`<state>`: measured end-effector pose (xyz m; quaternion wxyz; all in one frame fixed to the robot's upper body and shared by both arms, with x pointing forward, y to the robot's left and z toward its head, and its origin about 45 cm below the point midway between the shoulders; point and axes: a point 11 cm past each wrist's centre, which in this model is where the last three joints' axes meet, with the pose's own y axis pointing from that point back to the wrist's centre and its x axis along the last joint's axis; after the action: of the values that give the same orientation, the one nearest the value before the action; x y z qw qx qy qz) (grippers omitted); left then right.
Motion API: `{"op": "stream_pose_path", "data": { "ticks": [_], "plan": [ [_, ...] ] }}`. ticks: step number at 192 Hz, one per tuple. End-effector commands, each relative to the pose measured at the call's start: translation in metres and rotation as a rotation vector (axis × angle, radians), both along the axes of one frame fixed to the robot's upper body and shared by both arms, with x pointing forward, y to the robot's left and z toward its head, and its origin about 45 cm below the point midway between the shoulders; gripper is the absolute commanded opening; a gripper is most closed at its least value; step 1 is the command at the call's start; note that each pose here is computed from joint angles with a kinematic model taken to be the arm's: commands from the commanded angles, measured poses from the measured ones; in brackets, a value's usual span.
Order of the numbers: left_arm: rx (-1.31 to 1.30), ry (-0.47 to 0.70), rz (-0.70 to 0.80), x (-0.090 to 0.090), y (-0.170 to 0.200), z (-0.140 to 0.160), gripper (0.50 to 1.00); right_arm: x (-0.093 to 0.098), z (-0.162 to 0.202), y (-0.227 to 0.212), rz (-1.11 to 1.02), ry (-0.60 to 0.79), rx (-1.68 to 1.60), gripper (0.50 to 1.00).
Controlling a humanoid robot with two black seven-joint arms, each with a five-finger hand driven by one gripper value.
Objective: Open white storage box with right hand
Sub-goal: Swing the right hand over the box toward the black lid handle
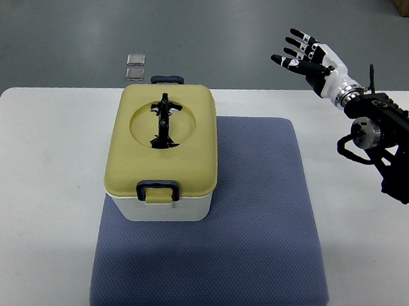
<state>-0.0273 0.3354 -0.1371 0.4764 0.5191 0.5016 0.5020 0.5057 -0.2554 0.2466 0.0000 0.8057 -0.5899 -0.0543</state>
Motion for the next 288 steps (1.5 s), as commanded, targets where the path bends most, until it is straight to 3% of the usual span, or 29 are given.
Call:
{"op": "stream_pose_path", "data": {
  "ticks": [1,37,62,80,161,241,288],
  "plan": [
    [0.0,0.0,0.0,0.0,0.0,0.0,1.0,0.009,0.032,0.003,0.055,-0.071,-0.064,0.919],
    [0.0,0.0,0.001,0.0,0.0,0.0,1.0,0.016,0.088,0.03,0.235,-0.213,-0.251,0.919],
    [0.0,0.0,0.001,0.0,0.0,0.0,1.0,0.013,0.107,0.05,0.339,-0.293,-0.383,0.919],
    [0.001,0.0,0.001,0.0,0.0,0.0,1.0,0.004,0.128,0.087,0.496,-0.413,-0.584,0.919],
    [0.003,0.0,0.001,0.0,0.001,0.0,1.0,-0.037,0.148,0.174,0.841,-0.658,-0.924,0.921],
    [0.003,0.001,-0.002,0.0,0.001,0.0,1.0,-0.051,0.144,0.19,0.997,-0.749,-1.182,0.921],
    [0.0,-0.001,-0.001,0.001,0.0,0.0,1.0,-0.063,0.146,0.221,1.08,-0.826,-1.28,0.919]
  ]
}}
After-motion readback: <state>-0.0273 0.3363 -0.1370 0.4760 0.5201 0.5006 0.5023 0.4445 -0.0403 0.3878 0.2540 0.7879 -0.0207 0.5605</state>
